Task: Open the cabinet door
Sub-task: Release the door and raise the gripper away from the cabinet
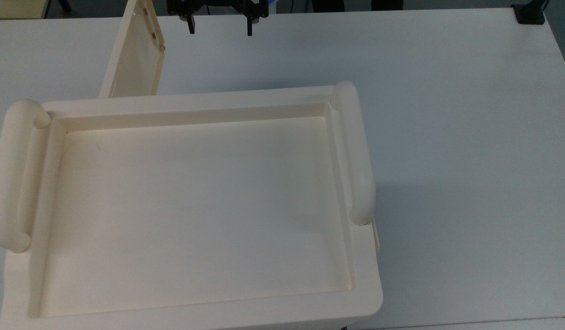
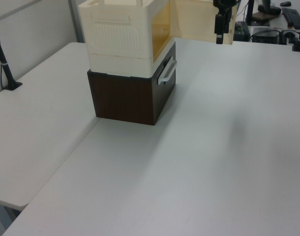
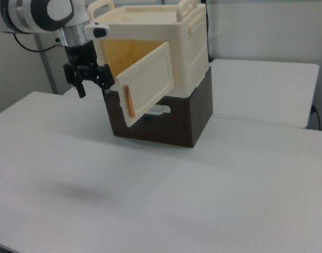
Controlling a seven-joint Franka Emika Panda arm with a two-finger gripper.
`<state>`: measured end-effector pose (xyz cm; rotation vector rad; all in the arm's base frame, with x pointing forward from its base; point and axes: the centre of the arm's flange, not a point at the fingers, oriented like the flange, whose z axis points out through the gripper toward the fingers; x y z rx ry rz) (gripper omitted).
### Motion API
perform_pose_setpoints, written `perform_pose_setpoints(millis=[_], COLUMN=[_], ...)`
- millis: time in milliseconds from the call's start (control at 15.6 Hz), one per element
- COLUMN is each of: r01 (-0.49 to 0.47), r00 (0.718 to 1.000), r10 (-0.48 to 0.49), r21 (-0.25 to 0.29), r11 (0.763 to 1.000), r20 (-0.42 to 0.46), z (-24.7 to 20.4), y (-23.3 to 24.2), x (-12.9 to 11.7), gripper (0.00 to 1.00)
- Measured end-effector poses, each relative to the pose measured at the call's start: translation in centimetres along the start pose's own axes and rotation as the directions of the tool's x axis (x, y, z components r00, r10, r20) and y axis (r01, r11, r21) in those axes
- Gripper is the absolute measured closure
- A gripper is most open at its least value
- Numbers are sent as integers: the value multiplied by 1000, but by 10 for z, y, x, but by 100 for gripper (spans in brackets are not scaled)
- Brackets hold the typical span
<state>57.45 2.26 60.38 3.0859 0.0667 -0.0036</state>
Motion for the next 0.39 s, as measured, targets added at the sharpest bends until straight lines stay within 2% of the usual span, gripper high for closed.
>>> perform_pose_setpoints(millis=[385], r01=[5], r00=[1000], r10=[-5], r21=[0], r11=[1000], r20=[-24], z=[8], y=[-7], x=[3], gripper=[0])
